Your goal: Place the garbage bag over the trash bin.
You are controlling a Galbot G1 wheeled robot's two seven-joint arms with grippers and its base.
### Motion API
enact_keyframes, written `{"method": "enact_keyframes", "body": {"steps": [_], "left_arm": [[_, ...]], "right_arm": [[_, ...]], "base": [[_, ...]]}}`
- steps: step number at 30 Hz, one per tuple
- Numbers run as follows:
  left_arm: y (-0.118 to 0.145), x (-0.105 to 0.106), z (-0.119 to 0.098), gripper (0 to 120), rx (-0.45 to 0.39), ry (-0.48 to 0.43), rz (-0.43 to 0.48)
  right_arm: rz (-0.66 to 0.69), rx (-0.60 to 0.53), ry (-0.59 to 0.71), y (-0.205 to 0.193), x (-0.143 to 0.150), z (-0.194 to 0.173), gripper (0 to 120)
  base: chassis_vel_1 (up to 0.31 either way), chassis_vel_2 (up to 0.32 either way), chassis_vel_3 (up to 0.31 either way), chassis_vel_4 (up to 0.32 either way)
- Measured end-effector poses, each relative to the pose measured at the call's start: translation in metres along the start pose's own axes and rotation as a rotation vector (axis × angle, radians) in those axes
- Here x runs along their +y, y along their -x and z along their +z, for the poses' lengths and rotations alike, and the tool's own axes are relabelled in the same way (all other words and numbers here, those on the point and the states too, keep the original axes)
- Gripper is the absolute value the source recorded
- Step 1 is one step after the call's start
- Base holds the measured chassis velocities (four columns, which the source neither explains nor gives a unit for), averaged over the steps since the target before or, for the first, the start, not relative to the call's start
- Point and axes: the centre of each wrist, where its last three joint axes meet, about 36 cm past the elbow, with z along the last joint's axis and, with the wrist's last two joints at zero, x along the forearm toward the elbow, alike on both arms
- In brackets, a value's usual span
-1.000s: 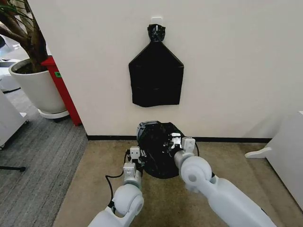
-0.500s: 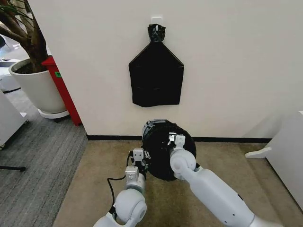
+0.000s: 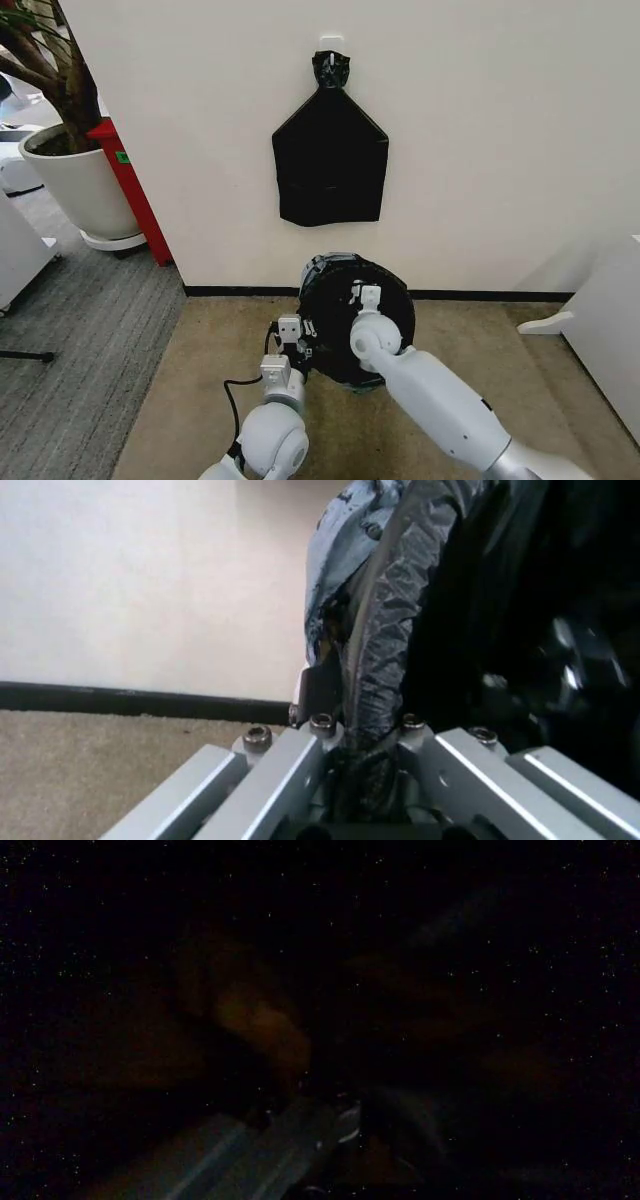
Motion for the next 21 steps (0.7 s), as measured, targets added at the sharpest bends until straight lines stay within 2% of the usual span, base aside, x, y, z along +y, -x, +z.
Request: {"method": "enact_keyframes", "body": {"steps": [2, 5, 10, 11, 13, 15, 18, 21], "left_arm": [[0.001, 0.0, 0.0, 0, -0.001, -0.001, -0.001], [0.007, -0.001, -0.002, 0, -0.01, -0.007, -0.007], [0.011, -0.001, -0.005, 0, -0.018, -0.01, -0.015], [0.011, -0.001, -0.005, 0, -0.019, -0.01, -0.018], [0.011, -0.001, -0.004, 0, -0.016, -0.009, -0.022], [0.009, -0.001, -0.002, 0, -0.01, -0.008, -0.023], [0.006, -0.001, 0.001, 0, -0.002, -0.004, -0.022], [0.002, -0.001, 0.005, 0, 0.006, 0.003, -0.017]], "right_arm": [[0.003, 0.002, -0.004, -0.001, -0.003, 0.003, 0], [-0.007, 0.031, -0.017, -0.014, -0.009, 0.027, 0], [-0.038, 0.055, -0.025, -0.024, 0.004, 0.045, 0], [-0.057, 0.058, -0.026, -0.027, 0.015, 0.048, 0], [-0.093, 0.044, -0.026, -0.026, 0.038, 0.041, 0], [-0.102, 0.02, -0.023, -0.02, 0.049, 0.028, 0], [-0.1, -0.002, -0.019, -0.014, 0.052, 0.015, 0], [-0.078, -0.026, -0.015, -0.008, 0.043, 0.002, 0]], "base": [[0.0, 0.0, 0.0, 0.0], [0.0, 0.0, 0.0, 0.0], [0.0, 0.0, 0.0, 0.0], [0.0, 0.0, 0.0, 0.0], [0.0, 0.0, 0.0, 0.0], [0.0, 0.0, 0.0, 0.0], [0.0, 0.0, 0.0, 0.0], [0.0, 0.0, 0.0, 0.0]]}}
